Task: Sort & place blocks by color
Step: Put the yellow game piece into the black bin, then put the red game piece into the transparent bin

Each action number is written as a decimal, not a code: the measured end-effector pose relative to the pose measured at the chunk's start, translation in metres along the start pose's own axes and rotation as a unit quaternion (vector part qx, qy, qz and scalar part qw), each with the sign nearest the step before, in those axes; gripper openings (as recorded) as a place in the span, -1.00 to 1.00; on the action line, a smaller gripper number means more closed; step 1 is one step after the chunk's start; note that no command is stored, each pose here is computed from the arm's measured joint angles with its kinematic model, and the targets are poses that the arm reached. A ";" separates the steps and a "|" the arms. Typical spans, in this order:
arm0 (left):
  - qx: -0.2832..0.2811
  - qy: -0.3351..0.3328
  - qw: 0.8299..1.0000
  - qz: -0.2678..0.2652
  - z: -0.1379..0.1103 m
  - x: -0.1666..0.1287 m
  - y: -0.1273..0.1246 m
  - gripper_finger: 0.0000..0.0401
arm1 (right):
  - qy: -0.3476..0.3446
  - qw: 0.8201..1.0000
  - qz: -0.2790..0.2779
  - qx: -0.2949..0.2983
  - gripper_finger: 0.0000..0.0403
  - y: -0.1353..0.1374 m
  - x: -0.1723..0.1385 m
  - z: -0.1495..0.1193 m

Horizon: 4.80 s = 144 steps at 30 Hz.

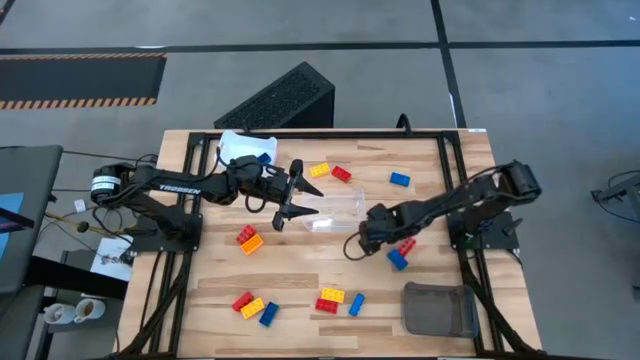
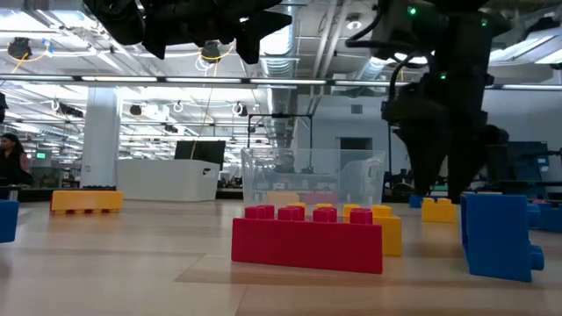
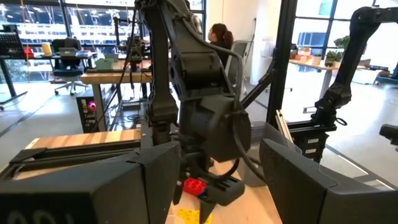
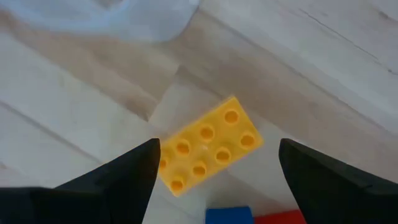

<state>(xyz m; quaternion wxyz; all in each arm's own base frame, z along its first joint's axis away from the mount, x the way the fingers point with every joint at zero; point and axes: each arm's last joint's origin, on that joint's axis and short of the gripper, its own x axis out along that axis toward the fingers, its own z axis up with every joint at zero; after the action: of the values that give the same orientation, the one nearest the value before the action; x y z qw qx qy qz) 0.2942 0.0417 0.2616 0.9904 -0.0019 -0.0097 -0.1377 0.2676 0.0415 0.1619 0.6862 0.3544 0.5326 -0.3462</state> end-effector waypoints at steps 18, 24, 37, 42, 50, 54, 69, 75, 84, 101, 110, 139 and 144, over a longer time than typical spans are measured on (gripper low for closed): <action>-0.001 0.002 1.000 0.000 0.000 0.000 0.000 0.05 | 0.076 0.997 -0.008 0.001 0.34 0.011 0.035 0.007; -0.002 0.003 1.000 0.000 -0.001 0.000 0.000 0.05 | 0.068 0.996 0.010 -0.051 -0.23 0.017 0.012 0.012; -0.007 0.008 1.000 0.000 -0.002 0.000 0.000 0.05 | 0.012 0.979 0.143 -0.146 -0.40 0.013 -0.082 -0.027; -0.007 0.008 1.000 0.000 -0.002 0.000 0.000 0.05 | 0.037 0.967 0.178 -0.178 -0.32 0.012 -0.105 -0.076; -0.005 0.006 1.000 0.000 -0.001 0.000 0.000 0.05 | 0.111 0.974 0.159 -0.115 -0.34 0.008 -0.109 -0.146; -0.004 0.000 1.000 0.000 0.003 0.001 0.001 0.05 | 0.113 0.980 0.120 -0.109 -0.18 0.006 -0.100 -0.167; 0.025 -0.006 1.000 0.002 0.005 0.001 0.001 0.05 | 0.156 0.980 0.073 -0.097 0.55 0.009 -0.086 -0.165; 0.052 0.023 0.997 0.052 0.026 -0.029 0.004 0.05 | 0.090 0.984 0.105 -0.109 0.53 0.003 -0.101 -0.138; 0.077 -0.026 0.993 0.089 0.052 -0.103 -0.029 0.05 | -0.162 0.967 0.040 -0.191 0.52 -0.006 -0.103 -0.077; 0.111 0.017 0.967 0.228 -0.011 -0.101 0.008 0.05 | -0.292 0.913 -0.046 -0.281 0.50 -0.019 -0.094 0.064; 0.072 0.032 0.965 0.249 -0.020 -0.099 0.071 0.05 | -0.297 0.918 -0.078 -0.250 0.50 -0.060 -0.092 0.122; -0.030 0.272 0.942 0.197 -0.046 0.003 0.058 0.05 | -0.191 0.944 -0.054 -0.265 0.50 -0.055 -0.091 0.076; -0.055 0.335 0.917 0.208 -0.048 -0.002 0.038 0.05 | -0.243 0.934 -0.053 -0.257 0.50 -0.056 -0.098 0.041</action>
<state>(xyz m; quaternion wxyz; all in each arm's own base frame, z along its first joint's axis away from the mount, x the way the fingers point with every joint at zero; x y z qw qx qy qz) 0.3039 0.0788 0.2134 0.9404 -0.0117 0.3308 0.0783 0.2209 -0.0121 0.2580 0.8429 0.0426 0.4386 -0.3088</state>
